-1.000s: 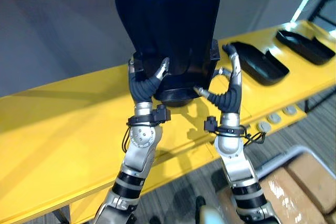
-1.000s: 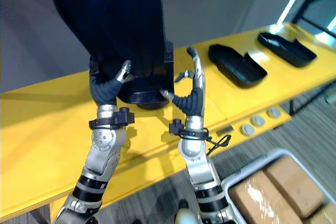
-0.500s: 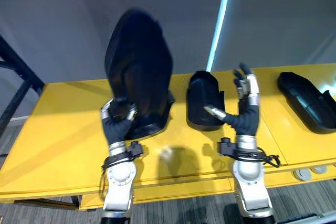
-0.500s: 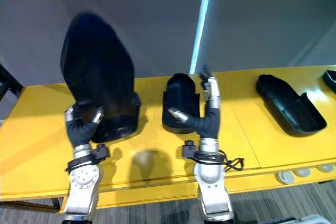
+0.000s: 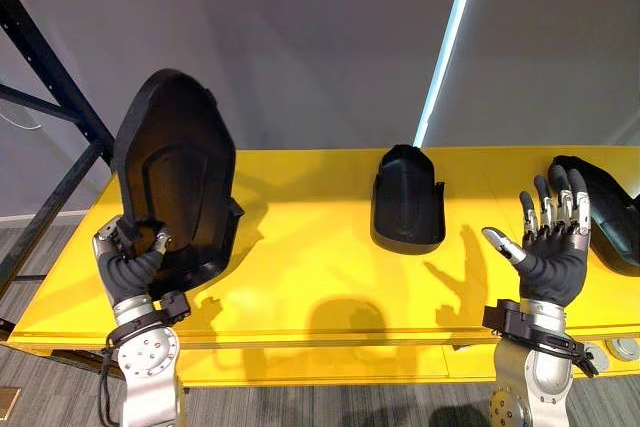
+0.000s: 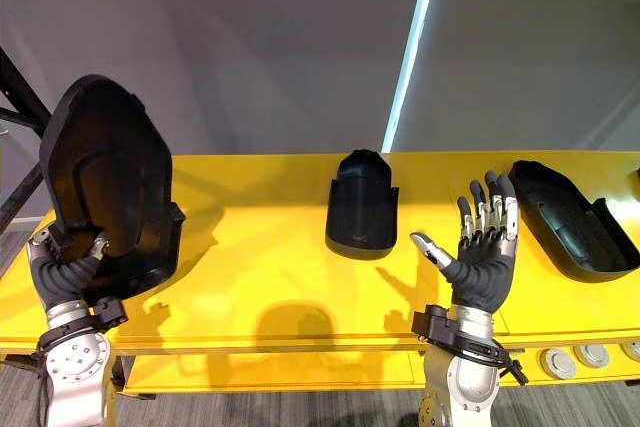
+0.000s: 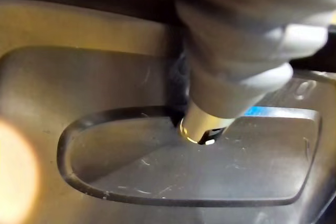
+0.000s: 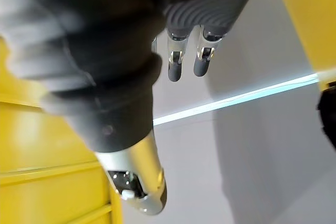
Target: Walk over and take plastic housings, then place them on the shelf
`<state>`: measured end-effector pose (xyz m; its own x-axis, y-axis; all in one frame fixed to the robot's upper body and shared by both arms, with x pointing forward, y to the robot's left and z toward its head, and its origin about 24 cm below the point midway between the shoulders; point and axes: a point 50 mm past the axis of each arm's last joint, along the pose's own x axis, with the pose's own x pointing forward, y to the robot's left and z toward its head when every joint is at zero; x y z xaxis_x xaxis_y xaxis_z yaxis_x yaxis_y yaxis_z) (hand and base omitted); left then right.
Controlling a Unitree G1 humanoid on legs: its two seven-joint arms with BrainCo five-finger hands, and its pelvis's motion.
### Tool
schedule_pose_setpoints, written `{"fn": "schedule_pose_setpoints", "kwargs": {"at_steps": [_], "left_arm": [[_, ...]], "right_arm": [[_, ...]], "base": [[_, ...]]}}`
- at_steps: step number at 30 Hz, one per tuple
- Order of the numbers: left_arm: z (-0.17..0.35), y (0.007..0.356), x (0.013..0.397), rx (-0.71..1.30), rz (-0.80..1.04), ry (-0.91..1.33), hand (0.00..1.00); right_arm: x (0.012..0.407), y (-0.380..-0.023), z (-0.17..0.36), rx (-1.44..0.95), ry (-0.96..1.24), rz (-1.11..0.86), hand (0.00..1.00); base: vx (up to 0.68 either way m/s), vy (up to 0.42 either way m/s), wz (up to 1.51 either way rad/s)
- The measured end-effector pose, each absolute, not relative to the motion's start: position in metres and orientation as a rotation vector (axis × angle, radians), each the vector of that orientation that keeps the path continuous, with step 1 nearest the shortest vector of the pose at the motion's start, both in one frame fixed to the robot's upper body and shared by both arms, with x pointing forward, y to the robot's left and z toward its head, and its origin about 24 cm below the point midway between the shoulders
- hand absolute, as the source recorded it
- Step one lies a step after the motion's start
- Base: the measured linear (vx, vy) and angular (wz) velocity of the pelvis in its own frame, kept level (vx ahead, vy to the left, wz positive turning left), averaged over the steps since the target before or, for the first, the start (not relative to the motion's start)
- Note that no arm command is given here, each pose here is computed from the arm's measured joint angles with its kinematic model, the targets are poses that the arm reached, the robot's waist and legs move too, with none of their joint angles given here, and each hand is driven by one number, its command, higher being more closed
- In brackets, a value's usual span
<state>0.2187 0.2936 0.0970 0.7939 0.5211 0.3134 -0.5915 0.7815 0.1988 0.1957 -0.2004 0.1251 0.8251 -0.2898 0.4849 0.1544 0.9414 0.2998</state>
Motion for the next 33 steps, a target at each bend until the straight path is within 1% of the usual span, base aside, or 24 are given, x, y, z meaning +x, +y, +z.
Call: {"fn": "schedule_pose_setpoints", "kwargs": {"at_steps": [3,7,9,14,23,24,31,33], "left_arm": [[0.102,0.322,0.235,0.2,0.532,-0.192,1.0],[0.118,0.347,0.256,0.162,0.42,-0.144,1.0],[0.121,0.348,0.271,0.15,0.348,-0.105,1.0],[0.133,0.351,0.293,0.119,0.288,-0.072,1.0],[0.116,0.348,0.295,0.061,0.192,0.055,1.0],[0.116,0.35,0.293,0.066,0.184,0.067,0.0],[0.117,0.354,0.286,0.142,0.147,0.108,0.0],[0.117,0.358,0.283,0.205,0.147,0.131,0.0]], "right_arm": [[0.198,-0.198,0.112,0.255,-0.471,-0.22,0.0],[0.201,-0.192,0.106,0.263,-0.432,-0.179,0.0],[0.202,-0.185,0.103,0.284,-0.411,-0.148,0.0],[0.205,-0.171,0.101,0.327,-0.393,-0.084,0.0],[0.202,-0.169,0.097,0.329,-0.37,-0.079,0.0],[0.202,-0.168,0.097,0.327,-0.368,-0.07,0.0],[0.2,-0.164,0.095,0.313,-0.352,-0.033,0.0],[0.199,-0.164,0.095,0.313,-0.351,-0.027,0.0]], "base": [[0.0,0.0,0.0],[0.02,0.01,-0.13],[0.02,-0.002,-0.07],[-0.02,-0.002,-0.17],[-0.02,-0.009,-0.16],[-0.01,-0.01,-0.07],[-0.01,-0.002,-0.03],[-0.02,0.002,-0.06]]}}
